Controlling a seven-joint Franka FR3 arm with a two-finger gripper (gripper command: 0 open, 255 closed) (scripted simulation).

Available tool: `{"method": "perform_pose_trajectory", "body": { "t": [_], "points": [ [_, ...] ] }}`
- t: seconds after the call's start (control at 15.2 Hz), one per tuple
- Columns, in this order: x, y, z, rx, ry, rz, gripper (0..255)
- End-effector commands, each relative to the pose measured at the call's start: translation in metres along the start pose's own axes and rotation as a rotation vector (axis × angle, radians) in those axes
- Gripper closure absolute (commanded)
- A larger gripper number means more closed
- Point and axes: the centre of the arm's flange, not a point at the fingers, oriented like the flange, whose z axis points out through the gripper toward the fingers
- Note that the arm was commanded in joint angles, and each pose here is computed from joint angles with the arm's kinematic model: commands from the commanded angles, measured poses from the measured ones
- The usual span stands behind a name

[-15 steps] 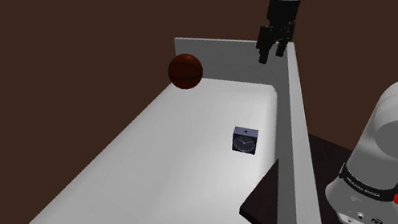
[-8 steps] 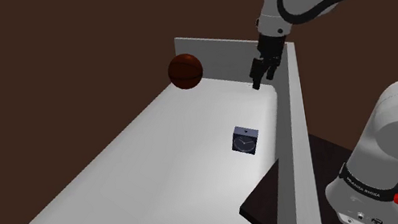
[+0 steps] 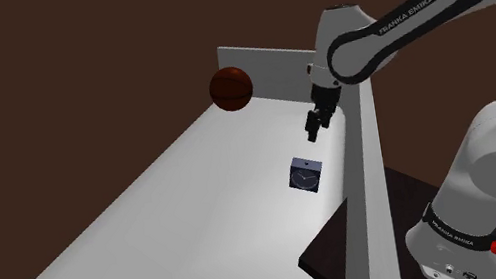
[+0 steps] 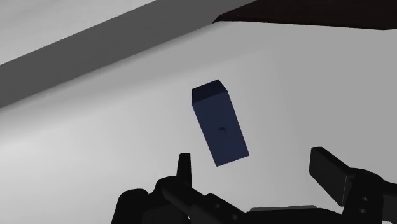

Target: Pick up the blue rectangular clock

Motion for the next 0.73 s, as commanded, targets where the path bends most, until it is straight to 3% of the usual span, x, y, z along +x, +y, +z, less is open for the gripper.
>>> {"method": "perform_pose_trajectory", "body": {
  "t": [0.0, 0.46, 0.66],
  "points": [
    [0.001, 0.0, 0.026, -0.003, -0.001, -0.027, 0],
    [0.015, 0.006, 0.117, -0.011, -0.014, -0.116, 0],
    [0.016, 0.007, 0.135, -0.012, -0.015, -0.123, 0]
  ]
}}
